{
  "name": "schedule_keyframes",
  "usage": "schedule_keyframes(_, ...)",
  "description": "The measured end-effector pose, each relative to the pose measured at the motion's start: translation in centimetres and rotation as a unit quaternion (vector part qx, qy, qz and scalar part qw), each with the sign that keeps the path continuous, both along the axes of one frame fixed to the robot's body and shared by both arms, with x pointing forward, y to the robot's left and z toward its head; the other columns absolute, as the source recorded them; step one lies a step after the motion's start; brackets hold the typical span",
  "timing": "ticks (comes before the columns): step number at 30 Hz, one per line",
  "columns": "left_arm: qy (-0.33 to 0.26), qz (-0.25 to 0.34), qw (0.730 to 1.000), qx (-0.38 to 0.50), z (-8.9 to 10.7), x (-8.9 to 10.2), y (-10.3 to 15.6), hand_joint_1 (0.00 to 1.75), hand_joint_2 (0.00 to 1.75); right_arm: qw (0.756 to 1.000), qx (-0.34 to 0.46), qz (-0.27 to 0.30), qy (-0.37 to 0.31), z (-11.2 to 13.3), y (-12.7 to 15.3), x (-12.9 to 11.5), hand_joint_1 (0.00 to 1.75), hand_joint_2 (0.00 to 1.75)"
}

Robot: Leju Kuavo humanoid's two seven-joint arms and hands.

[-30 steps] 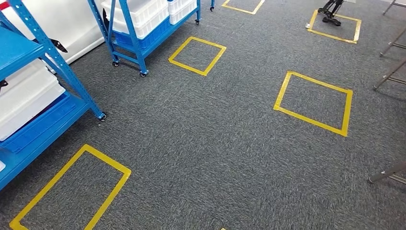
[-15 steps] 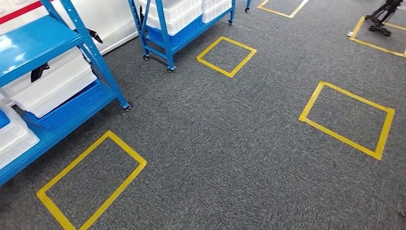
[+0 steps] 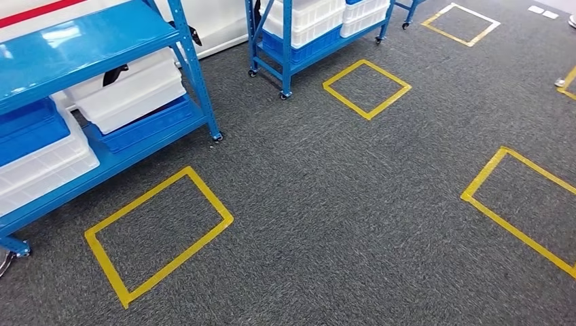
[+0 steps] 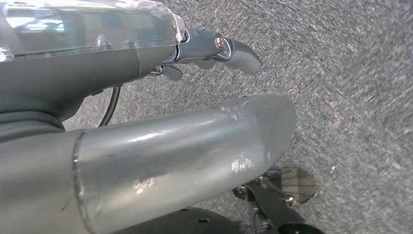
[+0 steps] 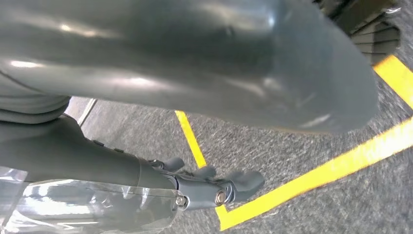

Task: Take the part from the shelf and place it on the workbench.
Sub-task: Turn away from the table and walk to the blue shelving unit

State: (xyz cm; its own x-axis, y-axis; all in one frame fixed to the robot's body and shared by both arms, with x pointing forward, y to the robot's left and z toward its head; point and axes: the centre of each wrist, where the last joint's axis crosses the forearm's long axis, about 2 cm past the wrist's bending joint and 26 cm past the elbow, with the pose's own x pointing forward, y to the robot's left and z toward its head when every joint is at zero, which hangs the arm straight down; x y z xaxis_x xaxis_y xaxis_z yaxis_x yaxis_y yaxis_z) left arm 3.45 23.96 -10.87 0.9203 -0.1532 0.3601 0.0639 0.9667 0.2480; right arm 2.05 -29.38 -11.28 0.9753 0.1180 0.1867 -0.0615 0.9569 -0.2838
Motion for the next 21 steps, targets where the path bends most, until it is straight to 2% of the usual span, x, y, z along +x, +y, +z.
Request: schedule_keyframes(21,0.005,0.027,0.999,-0.018,-0.02,-0.13,-0.09,0.00,0.00,1.000,0.005,-0.001,0.008,-0.02,0.13,-0.29,0.00,0.00)
